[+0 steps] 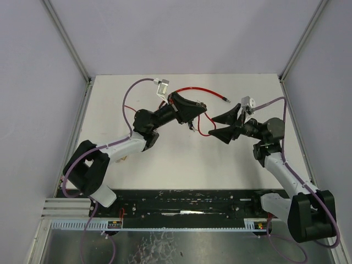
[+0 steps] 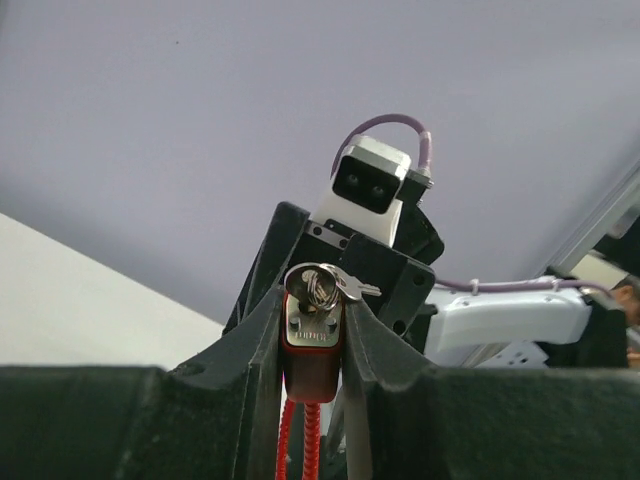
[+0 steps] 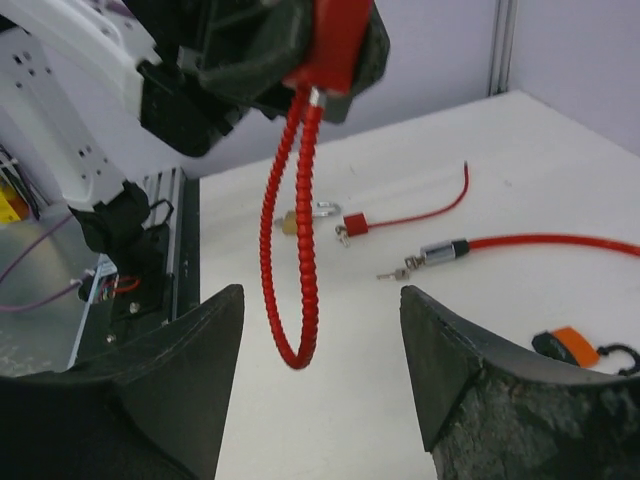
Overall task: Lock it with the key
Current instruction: Lock the lock.
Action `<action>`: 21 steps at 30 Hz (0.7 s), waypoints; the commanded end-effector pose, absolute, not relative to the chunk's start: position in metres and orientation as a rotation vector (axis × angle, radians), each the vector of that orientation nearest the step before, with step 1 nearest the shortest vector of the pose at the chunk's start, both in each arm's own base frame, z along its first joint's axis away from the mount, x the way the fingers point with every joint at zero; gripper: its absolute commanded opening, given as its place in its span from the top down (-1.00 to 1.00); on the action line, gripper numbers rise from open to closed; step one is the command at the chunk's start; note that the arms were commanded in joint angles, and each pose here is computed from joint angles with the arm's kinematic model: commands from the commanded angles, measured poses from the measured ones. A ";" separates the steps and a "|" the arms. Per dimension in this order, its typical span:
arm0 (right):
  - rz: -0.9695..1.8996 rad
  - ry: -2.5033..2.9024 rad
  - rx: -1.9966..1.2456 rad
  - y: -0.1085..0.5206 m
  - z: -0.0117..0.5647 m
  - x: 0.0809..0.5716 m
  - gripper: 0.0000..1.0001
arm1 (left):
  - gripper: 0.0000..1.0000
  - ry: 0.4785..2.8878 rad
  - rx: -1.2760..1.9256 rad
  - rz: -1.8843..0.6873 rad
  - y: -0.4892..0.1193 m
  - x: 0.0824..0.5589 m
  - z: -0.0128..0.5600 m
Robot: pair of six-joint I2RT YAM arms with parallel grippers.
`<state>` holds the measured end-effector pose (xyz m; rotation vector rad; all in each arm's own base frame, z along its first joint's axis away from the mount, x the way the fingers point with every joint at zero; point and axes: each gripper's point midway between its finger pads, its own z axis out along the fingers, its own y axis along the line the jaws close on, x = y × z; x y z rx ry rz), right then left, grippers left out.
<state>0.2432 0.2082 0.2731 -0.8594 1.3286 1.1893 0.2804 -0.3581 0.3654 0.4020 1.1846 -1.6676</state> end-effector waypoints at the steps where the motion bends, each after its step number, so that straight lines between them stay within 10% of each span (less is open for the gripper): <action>1: 1.160 1.073 -0.855 0.207 0.343 0.225 -0.35 | 1.00 1.069 0.302 -1.800 -0.345 0.273 0.396; 14: 1.205 1.164 -0.884 0.222 0.329 0.226 0.35 | 1.00 1.094 0.326 -1.843 -0.361 0.277 0.383; 21: 1.189 1.217 -0.860 0.225 0.322 0.235 0.27 | 1.00 1.083 0.339 -1.846 -0.362 0.273 0.384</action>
